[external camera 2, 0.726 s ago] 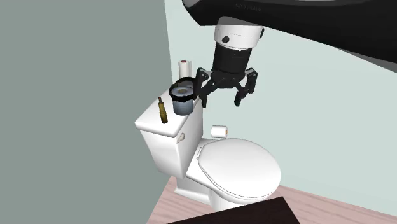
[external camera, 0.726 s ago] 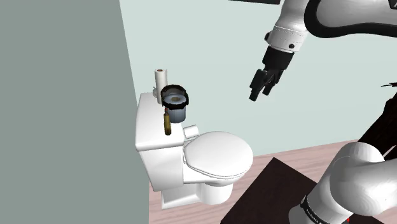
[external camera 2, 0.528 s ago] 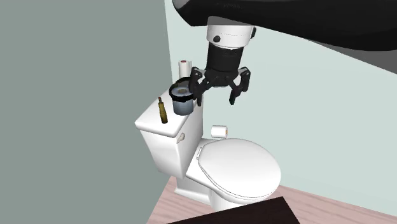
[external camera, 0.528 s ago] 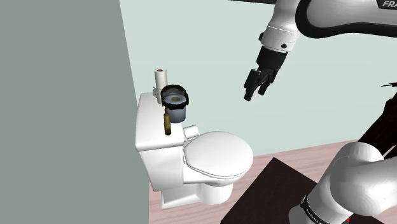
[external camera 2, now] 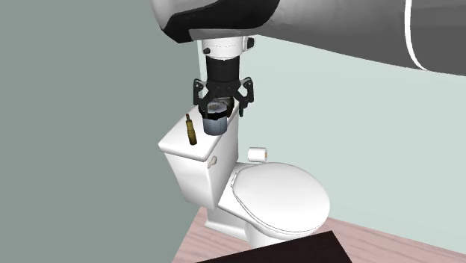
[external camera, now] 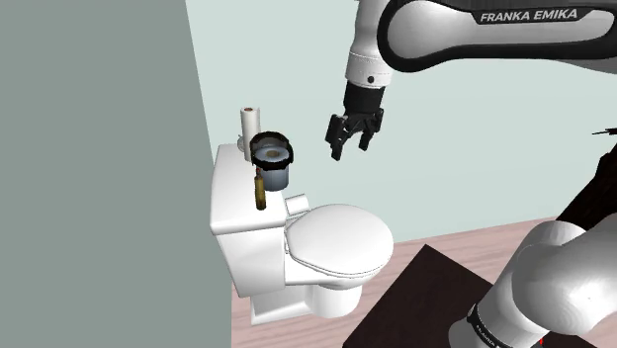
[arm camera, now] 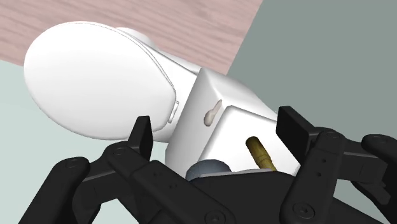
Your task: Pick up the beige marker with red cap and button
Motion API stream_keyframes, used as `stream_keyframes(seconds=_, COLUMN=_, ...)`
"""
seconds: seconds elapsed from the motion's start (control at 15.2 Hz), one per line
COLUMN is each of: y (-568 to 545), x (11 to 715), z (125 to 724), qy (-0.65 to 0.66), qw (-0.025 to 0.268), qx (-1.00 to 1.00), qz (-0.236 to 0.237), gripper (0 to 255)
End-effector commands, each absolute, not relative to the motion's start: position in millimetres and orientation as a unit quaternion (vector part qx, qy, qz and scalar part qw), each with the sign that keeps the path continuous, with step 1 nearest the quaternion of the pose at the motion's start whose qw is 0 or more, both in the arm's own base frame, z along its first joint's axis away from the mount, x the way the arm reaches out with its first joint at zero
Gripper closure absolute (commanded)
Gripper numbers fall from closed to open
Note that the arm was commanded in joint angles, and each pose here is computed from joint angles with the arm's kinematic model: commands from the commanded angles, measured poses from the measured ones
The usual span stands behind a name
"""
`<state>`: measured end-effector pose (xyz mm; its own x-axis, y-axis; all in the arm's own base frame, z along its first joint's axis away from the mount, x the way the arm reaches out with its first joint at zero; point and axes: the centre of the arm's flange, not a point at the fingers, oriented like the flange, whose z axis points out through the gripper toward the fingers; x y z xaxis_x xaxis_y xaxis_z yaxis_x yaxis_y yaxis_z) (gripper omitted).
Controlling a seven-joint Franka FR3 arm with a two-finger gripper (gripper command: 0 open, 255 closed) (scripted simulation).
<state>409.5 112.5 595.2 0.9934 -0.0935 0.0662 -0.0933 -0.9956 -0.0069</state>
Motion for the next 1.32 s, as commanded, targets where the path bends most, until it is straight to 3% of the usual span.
stream_keyframes(seconds=0.0, y=125.5, x=435.6, z=589.6, qy=0.054, qw=-0.005, qx=-0.998, qz=-0.027, gripper=0)
stream_keyframes(seconds=1.25, y=244.9, x=653.4, z=510.1, qy=0.117, qw=-0.068, qx=-0.991, qz=0.022, gripper=0)
